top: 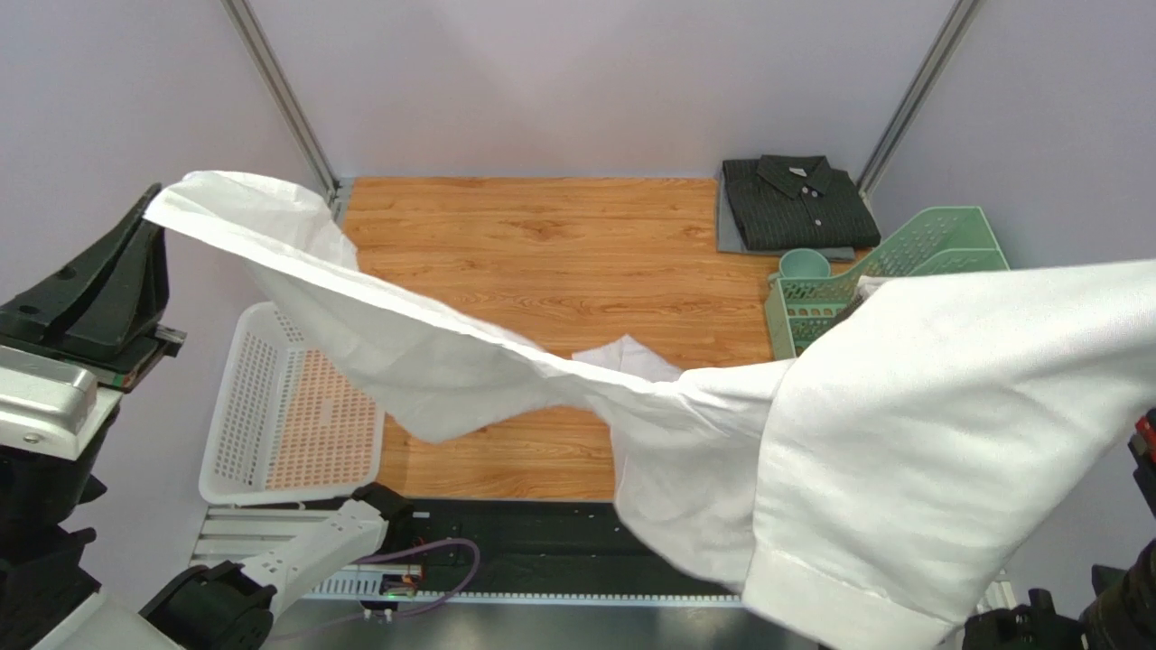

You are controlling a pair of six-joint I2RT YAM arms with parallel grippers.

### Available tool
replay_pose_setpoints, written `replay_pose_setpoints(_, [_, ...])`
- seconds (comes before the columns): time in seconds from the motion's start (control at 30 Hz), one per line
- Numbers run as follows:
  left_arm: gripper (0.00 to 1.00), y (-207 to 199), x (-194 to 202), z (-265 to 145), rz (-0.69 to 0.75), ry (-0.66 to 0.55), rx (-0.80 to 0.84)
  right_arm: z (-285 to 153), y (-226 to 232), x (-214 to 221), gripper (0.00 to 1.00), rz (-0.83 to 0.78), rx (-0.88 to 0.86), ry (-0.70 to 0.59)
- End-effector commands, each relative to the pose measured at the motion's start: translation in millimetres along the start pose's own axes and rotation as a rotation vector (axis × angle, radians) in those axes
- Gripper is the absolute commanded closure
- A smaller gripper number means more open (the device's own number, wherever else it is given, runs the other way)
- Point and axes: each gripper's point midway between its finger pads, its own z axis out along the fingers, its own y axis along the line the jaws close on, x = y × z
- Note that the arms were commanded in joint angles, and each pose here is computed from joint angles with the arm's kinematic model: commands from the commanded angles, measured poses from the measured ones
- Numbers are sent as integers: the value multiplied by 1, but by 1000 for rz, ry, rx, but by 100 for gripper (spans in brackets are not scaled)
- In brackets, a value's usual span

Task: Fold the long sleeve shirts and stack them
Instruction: Flatten the shirt out

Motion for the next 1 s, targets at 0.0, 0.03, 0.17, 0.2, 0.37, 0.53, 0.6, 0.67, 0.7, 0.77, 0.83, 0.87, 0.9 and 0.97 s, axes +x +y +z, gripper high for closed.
replay_pose_setpoints(0.0, [100, -2, 45, 48, 19, 145, -43, 31, -14, 146, 100, 68, 4, 233])
replay_pose_setpoints(0.03, [100, -16, 69, 59, 58, 205, -8, 30, -11, 181, 100, 93, -19, 293])
replay_pose_setpoints(0.17, [100, -65, 161, 95, 127, 396, 60, 17, 16, 308, 100, 246, -157, 520])
replay_pose_setpoints(0.2, [100, -77, 185, 102, 141, 437, 79, 8, 23, 359, 100, 283, -188, 609])
replay_pose_setpoints(0.37, [100, -140, 327, 123, 30, 658, 197, -68, 112, 514, 100, 305, -370, 932])
replay_pose_setpoints(0.53, [100, -222, 451, 137, -122, 742, 467, -140, 195, 652, 100, 198, -493, 1161])
replay_pose_setpoints(0.6, [86, -248, 501, 140, -152, 830, 516, -147, 220, 676, 98, 148, -517, 1194])
replay_pose_setpoints(0.67, [64, -274, 567, 127, -160, 1002, 545, -199, 262, 719, 81, 60, -624, 1302])
replay_pose_setpoints(0.7, [55, -248, 574, 136, -147, 1085, 450, -197, 258, 724, 53, -13, -587, 1318])
replay_pose_setpoints(0.77, [30, -248, 599, 126, -191, 1188, 452, -234, 275, 735, 28, -82, -666, 1406])
replay_pose_setpoints(0.83, [10, -227, 591, 125, -262, 1207, 396, -263, 270, 732, 11, -106, -697, 1507])
replay_pose_setpoints(0.87, [9, -213, 573, 128, -270, 1177, 377, -272, 265, 729, 9, -106, -707, 1538])
replay_pose_setpoints(0.9, [8, -217, 572, 116, -280, 1197, 393, -260, 256, 709, 6, -108, -708, 1525])
replay_pose_setpoints(0.97, [7, -208, 538, 110, -276, 1156, 413, -302, 247, 694, 5, -95, -772, 1643])
